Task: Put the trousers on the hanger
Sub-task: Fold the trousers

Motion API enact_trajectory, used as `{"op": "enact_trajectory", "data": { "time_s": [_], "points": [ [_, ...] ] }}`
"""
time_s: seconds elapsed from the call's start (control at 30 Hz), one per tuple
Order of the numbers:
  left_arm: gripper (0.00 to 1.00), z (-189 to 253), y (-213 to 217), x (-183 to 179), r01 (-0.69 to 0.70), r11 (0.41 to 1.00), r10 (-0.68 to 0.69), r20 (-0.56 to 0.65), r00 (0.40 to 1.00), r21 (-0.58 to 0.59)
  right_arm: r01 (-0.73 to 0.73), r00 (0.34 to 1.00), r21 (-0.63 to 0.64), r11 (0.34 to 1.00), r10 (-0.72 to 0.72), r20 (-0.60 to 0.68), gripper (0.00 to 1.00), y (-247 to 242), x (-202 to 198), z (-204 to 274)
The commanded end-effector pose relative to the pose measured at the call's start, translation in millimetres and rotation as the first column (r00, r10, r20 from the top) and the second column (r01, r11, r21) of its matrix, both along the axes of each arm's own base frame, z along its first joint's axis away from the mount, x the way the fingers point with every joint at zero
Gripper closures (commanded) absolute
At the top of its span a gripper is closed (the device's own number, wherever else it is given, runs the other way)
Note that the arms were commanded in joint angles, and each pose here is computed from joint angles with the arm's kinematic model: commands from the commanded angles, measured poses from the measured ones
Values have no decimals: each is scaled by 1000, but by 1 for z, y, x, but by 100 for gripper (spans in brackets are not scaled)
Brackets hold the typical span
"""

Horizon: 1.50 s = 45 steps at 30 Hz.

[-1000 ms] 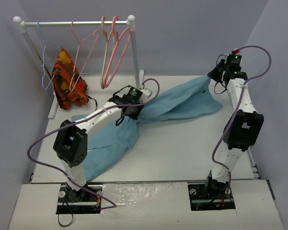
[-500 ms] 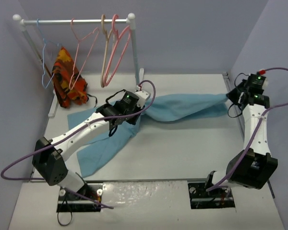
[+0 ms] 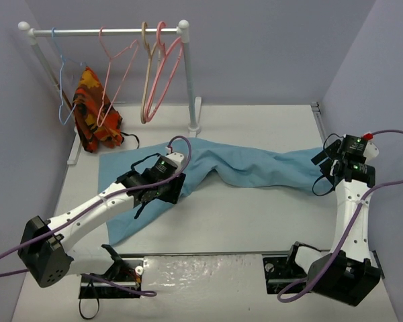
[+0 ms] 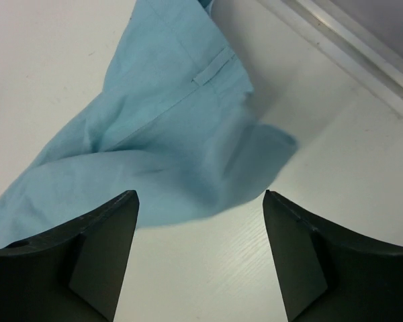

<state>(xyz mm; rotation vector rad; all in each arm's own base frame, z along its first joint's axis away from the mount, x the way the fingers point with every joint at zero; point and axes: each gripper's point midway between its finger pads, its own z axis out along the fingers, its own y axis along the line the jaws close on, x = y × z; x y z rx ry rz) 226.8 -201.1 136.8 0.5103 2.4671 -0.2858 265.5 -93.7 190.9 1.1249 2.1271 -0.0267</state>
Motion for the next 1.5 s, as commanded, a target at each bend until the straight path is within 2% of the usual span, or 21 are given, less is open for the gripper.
{"op": "enact_trajectory", "data": {
  "time_s": [0.0,0.13,0.27,0.5,0.63,0.77,0.8,0.87,0.97,1.03,1.13,1.23,1.4,1.47],
  "points": [
    [48,-4,21,23,-215,976,215,17,976,-34,-26,998,-89,996,31,54,21,-7,16,30],
    [42,-20,33,31,-321,943,319,-40,947,-88,-186,973,-92,978,196,120,19,23,53,47],
    [42,-43,37,26,-358,932,352,-93,932,-62,-365,931,28,930,364,33,19,85,78,-6],
    [41,-81,57,8,-446,895,439,-152,886,-14,-416,905,154,896,425,-31,20,148,98,-99],
    [41,-99,67,2,-488,873,482,-175,859,9,-390,909,175,904,408,-83,21,151,103,-144],
    [44,-109,80,2,-523,850,525,-156,837,61,-375,912,169,912,395,-109,23,146,110,-165],
    [46,-111,82,3,-527,847,531,-153,833,69,-370,913,168,914,391,-118,24,145,110,-170],
    [57,-112,86,6,-531,843,537,-132,833,83,-352,918,163,922,374,-129,25,137,111,-174],
    [85,-113,92,9,-527,842,538,-117,835,114,-307,934,153,939,328,-139,27,118,109,-176],
    [100,-112,96,9,-522,843,536,-114,837,133,-269,946,158,950,291,-140,29,105,106,-176],
    [100,-93,97,17,-498,857,511,-94,854,133,-206,968,139,969,222,-117,30,77,108,-164],
    [100,-59,96,19,-452,883,462,-70,884,127,-214,972,95,972,221,-83,30,71,116,-141],
    [100,27,87,20,-272,957,276,-33,961,96,-244,968,11,970,245,-51,29,74,125,-108],
    [100,43,92,10,-201,969,212,-65,975,142,-252,966,-1,968,252,-51,28,73,125,-104]
  ]
}}
